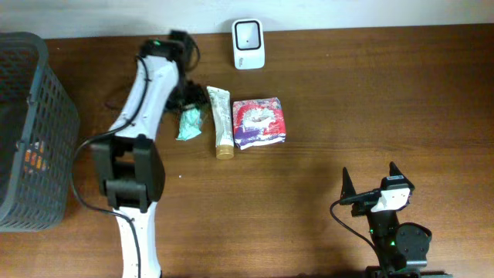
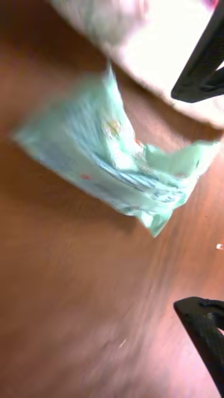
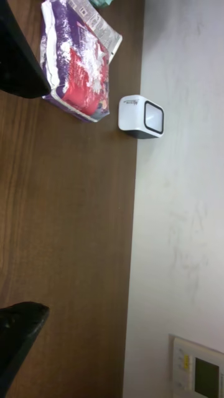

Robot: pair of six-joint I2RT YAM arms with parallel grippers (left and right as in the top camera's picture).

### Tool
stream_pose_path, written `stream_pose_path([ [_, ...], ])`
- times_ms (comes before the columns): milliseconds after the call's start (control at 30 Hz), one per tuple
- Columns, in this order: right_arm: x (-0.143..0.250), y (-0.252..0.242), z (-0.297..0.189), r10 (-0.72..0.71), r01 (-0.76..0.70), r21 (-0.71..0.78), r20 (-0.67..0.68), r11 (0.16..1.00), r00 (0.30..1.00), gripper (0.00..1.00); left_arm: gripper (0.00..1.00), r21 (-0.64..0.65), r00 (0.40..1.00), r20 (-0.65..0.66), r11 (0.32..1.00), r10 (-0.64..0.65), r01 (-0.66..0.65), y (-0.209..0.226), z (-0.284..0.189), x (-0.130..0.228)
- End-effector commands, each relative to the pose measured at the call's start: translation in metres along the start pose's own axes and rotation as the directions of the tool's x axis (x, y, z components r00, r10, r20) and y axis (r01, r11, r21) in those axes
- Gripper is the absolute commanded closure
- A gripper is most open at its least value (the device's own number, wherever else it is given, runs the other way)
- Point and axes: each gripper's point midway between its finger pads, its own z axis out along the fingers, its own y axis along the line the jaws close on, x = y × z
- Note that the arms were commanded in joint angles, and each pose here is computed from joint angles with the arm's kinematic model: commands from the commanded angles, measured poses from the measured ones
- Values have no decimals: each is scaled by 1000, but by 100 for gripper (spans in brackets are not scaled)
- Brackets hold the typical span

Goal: Scan the item barcode
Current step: 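Place the green tissue packet left of the cream tube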

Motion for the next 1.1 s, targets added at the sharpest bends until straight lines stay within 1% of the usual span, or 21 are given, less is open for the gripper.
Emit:
stream_pose_path([
  [0, 3, 1, 0, 8, -8, 0, -5, 1000, 1000, 1, 46, 116, 968, 252, 993, -3, -28, 10, -108, -32],
  [33, 3, 0, 0, 8, -8, 0, -5, 1000, 1000, 1, 67, 125, 963, 270, 992, -7, -28, 9, -113, -34],
  [67, 3, 1, 0, 8, -8, -1, -5, 1000, 1000, 1, 89, 118, 967, 256, 993, -2, -29, 9, -108, -32],
  [100, 3, 1, 0, 8, -8, -1, -5, 1000, 1000, 1, 98, 105, 973, 232, 994, 4, -29, 9, -99, -30],
  [133, 3, 1, 0, 8, -8, 0, -5, 1000, 1000, 1, 100, 81, 983, 184, 996, 15, -30, 8, -77, -26],
  [233, 3, 1, 0, 8, -8, -1, -5, 1000, 1000, 1, 100, 22, 997, 64, 999, 37, -39, 9, -15, -11],
  [333, 3, 1, 0, 8, -8, 0, -5, 1000, 1000, 1, 100, 12, 998, 23, 998, 55, -56, 3, 29, -9],
  [400, 3, 0, 0, 8, -8, 0, -5, 1000, 1000, 1, 100, 118, 992, -5, 985, 126, -124, -19, 45, -5],
  [433, 3, 1, 0, 8, -8, 0, -5, 1000, 1000, 1, 100, 131, 992, -24, 984, 128, -123, -22, 52, -2],
  [467, 3, 1, 0, 8, -8, 0, -5, 1000, 1000, 2, 100, 141, 990, -50, 982, 131, -122, -25, 60, 1],
  [600, 3, 1, 0, 8, -8, -1, -5, 1000, 1000, 1, 100, 131, 985, -88, 982, 151, -139, -29, 78, 15],
  [667, 3, 1, 0, 8, -8, 0, -5, 1000, 1000, 1, 100, 144, 979, -97, 976, 179, -164, -41, 89, 27],
  [733, 3, 1, 0, 8, -8, 0, -5, 1000, 1000, 1, 97, 140, 972, -107, 971, 207, -192, -49, 103, 42],
  [767, 3, 1, 0, 8, -8, 0, -5, 1000, 1000, 1, 97, 137, 967, -116, 968, 225, -209, -53, 106, 50],
  [833, 3, 1, 0, 8, -8, 0, -5, 1000, 1000, 1, 92, 149, 959, -84, 955, 269, -255, -64, 96, 47],
  [867, 3, 1, 0, 8, -8, -1, -5, 1000, 1000, 1, 85, 143, 958, -45, 951, 284, -276, -65, 66, 33],
  [900, 3, 1, 0, 8, -8, 0, -5, 1000, 1000, 1, 83, 142, 962, -20, 953, 274, -268, -62, 41, 22],
  [933, 3, 1, 0, 8, -8, 0, -5, 1000, 1000, 1, 76, 150, 967, 19, 955, 256, -256, -57, 7, 9],
  [1000, 3, 1, 0, 8, -8, 0, -5, 1000, 1000, 1, 73, 147, 971, 75, 961, 226, -235, -46, -31, -7],
  [1033, 3, 1, 0, 8, -8, 0, -5, 1000, 1000, 1, 73, 125, 973, 85, 967, 215, -224, -38, -34, -11],
  [1067, 3, 1, 0, 8, -8, 0, -5, 1000, 1000, 1, 71, 110, 978, 51, 972, 203, -208, -27, -27, -10],
])
